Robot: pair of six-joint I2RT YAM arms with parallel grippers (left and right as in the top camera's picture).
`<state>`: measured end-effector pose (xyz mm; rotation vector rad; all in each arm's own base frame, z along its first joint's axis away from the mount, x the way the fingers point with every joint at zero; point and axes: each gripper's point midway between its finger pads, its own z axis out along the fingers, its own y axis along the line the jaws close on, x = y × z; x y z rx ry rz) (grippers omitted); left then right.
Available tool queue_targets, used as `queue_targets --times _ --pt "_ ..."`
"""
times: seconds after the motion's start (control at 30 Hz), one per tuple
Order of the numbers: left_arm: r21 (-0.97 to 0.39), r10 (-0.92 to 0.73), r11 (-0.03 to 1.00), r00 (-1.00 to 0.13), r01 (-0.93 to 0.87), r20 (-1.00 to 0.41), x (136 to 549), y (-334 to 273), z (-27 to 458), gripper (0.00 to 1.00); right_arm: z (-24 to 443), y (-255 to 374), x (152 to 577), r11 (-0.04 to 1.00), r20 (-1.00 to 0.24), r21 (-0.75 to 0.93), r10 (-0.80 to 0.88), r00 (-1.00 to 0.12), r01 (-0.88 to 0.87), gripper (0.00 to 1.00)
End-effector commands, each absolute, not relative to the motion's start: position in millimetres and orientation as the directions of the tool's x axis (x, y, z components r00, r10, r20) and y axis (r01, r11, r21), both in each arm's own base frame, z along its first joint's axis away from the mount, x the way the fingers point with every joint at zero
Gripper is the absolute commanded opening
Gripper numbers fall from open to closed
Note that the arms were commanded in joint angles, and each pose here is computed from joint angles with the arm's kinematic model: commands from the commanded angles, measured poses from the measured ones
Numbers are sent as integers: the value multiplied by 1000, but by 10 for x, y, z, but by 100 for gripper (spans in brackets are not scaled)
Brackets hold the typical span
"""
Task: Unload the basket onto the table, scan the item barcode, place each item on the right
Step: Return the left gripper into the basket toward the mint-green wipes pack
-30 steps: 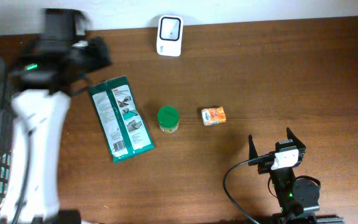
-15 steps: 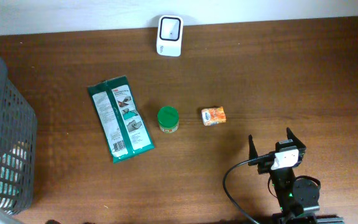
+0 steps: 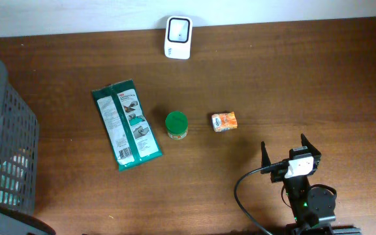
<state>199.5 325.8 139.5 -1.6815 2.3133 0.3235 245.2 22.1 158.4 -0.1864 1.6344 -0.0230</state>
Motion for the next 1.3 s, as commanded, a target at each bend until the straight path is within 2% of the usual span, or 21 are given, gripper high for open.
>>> queue_targets --times 0.0,0.07,0.23,0.37,0.8,0.87,1.1,1.27 --pt "-42 -876 395 -363 -918 -318 1930 3334 1214 73 1570 231 2450 986 -990 -120 -127 -59 -114 98" --pt "-38 -862 413 -377 -910 -339 1925 3397 1194 73 1570 230 2450 986 -990 -120 -127 -59 -114 98" --pt "-37 -782 579 -542 -814 -307 2028 3362 861 73 1570 230 2450 986 -990 -120 -127 -59 -114 98" --pt "-56 -768 615 -580 -787 -272 2057 3330 676 72 1570 230 2450 986 -990 -120 -127 -59 -114 98" --pt "-104 -777 619 -588 -779 -223 2121 3270 452 73 1570 231 2450 986 -990 -120 -127 -59 -114 98" --pt "-104 -777 619 -587 -778 -228 2130 3283 448 70 1570 230 2450 986 -990 -120 -127 -59 -114 98" --pt "-263 -735 667 -557 -697 -388 2571 3374 1023 69 1570 231 2450 986 -990 -120 -127 -59 -114 98" --pt "-282 -750 657 -566 -699 -343 2512 3241 991 70 1570 230 2450 986 -990 -120 -127 -59 -114 98"
